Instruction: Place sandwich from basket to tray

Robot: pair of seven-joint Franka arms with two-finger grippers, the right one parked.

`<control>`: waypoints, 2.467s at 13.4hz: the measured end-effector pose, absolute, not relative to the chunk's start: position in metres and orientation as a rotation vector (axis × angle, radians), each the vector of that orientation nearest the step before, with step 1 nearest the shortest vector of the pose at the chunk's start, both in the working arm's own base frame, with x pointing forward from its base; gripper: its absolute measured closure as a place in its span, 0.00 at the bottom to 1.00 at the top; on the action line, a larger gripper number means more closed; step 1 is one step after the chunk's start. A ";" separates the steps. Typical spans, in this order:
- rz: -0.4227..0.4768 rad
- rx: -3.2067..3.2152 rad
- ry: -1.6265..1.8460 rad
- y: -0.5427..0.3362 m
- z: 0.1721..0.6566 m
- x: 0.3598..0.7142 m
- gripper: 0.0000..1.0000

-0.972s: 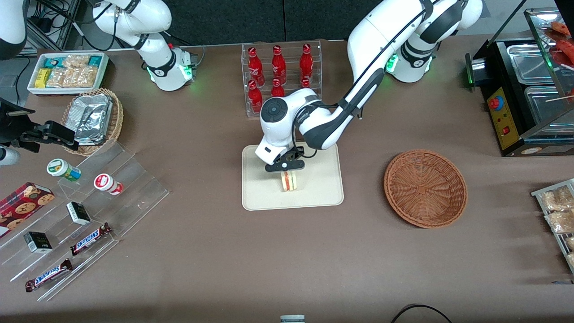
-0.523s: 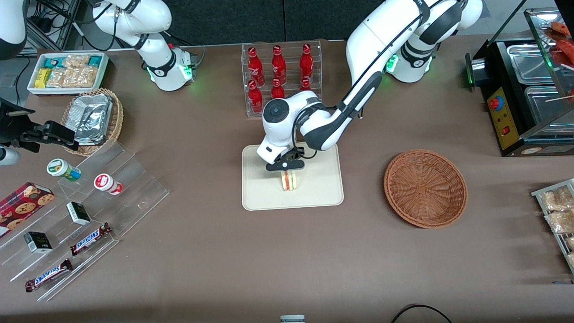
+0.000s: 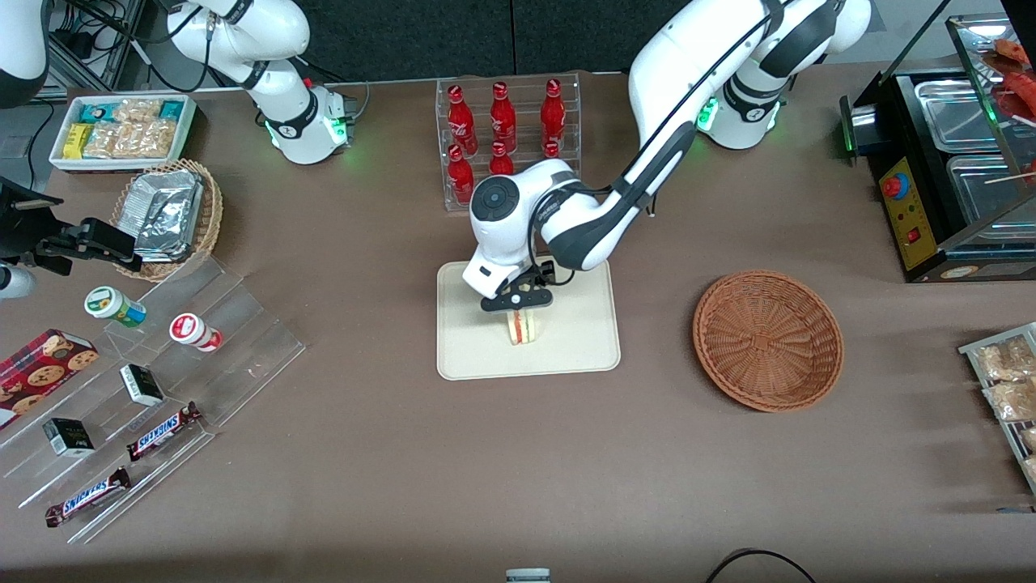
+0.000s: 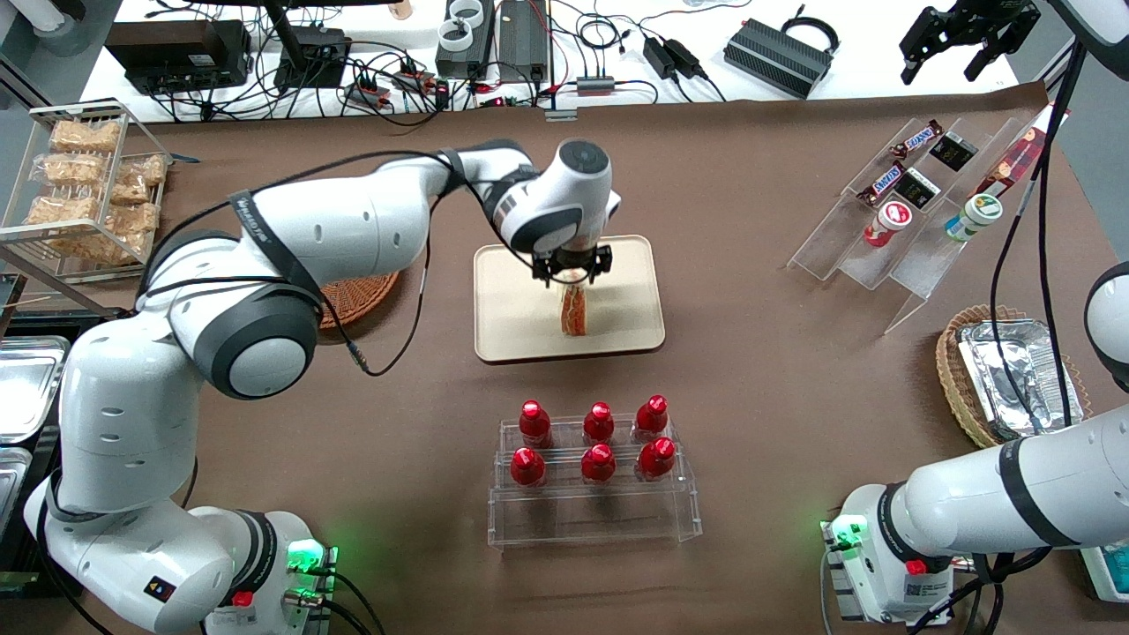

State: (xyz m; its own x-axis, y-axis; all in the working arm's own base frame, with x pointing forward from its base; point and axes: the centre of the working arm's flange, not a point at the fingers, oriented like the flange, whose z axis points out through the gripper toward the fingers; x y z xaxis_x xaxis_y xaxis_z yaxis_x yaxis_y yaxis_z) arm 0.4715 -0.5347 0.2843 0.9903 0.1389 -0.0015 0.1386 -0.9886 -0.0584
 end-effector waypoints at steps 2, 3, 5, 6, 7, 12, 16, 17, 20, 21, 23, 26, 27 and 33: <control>0.039 -3.076 -0.311 -0.519 0.341 0.484 0.00; 0.039 -3.066 -0.353 -0.505 0.372 0.490 0.00; 0.031 -3.034 -0.458 -0.464 0.430 0.505 0.00; 0.028 -3.021 -0.499 -0.439 0.454 0.515 0.00; 0.032 -3.016 -0.505 -0.412 0.475 0.526 0.00; 0.163 -3.014 -0.364 -0.266 0.540 0.565 0.00; 0.216 -3.035 -0.258 -0.184 0.576 0.568 0.00; 0.227 -3.035 -0.228 -0.169 0.580 0.567 0.00; 0.250 -3.037 -0.120 -0.118 0.596 0.563 0.00; 0.264 -3.047 -0.079 -0.096 0.605 0.559 0.00; 0.276 -3.066 -0.015 -0.058 0.621 0.549 0.00; 0.284 -3.081 0.057 -0.027 0.630 0.533 0.00; 0.290 -3.083 0.074 -0.021 0.629 0.530 0.00; 0.325 -3.080 0.104 -0.022 0.619 0.528 0.00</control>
